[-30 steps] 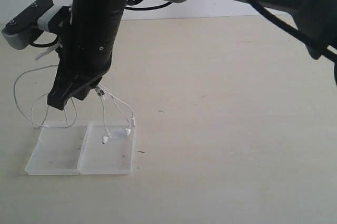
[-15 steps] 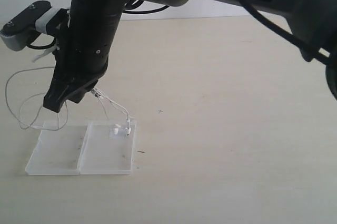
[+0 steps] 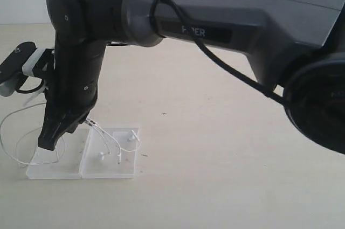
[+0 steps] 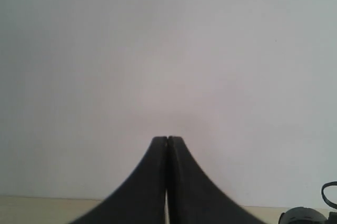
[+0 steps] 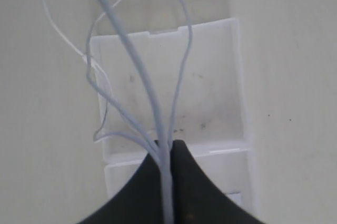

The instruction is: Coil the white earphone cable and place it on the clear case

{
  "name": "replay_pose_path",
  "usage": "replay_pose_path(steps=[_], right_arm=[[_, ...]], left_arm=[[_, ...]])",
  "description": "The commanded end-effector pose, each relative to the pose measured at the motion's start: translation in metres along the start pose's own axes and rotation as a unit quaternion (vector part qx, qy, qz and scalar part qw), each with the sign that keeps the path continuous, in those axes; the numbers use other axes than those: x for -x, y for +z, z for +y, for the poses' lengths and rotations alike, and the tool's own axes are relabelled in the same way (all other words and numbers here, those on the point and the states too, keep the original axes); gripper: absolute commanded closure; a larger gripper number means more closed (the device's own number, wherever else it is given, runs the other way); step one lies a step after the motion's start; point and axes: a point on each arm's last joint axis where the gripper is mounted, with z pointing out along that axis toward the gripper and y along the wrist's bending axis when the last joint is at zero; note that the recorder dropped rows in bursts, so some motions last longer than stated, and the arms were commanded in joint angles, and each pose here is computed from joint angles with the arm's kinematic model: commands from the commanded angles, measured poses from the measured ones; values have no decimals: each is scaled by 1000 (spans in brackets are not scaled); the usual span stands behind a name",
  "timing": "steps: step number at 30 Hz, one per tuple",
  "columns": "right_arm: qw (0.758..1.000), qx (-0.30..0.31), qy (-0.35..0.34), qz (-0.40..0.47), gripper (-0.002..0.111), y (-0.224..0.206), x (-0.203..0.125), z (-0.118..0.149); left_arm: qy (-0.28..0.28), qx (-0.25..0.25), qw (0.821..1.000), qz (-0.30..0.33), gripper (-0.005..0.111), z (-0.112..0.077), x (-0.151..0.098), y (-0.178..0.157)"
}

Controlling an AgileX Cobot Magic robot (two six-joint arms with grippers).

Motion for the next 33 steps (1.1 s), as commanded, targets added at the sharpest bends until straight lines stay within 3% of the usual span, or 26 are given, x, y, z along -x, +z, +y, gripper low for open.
replay_pose_path(steps=[1, 19, 33], right_arm=[[999, -48, 14, 4, 108, 8, -1, -11], [998, -28, 28, 45, 108, 44, -13, -13], [996, -9, 30, 82, 67, 43, -20, -9]], left_arm=[[-3, -5, 1000, -4, 107, 1, -1, -1], [11, 2, 1000, -10, 107, 2, 0, -1], [11, 2, 1000, -10, 107, 2, 0, -1]])
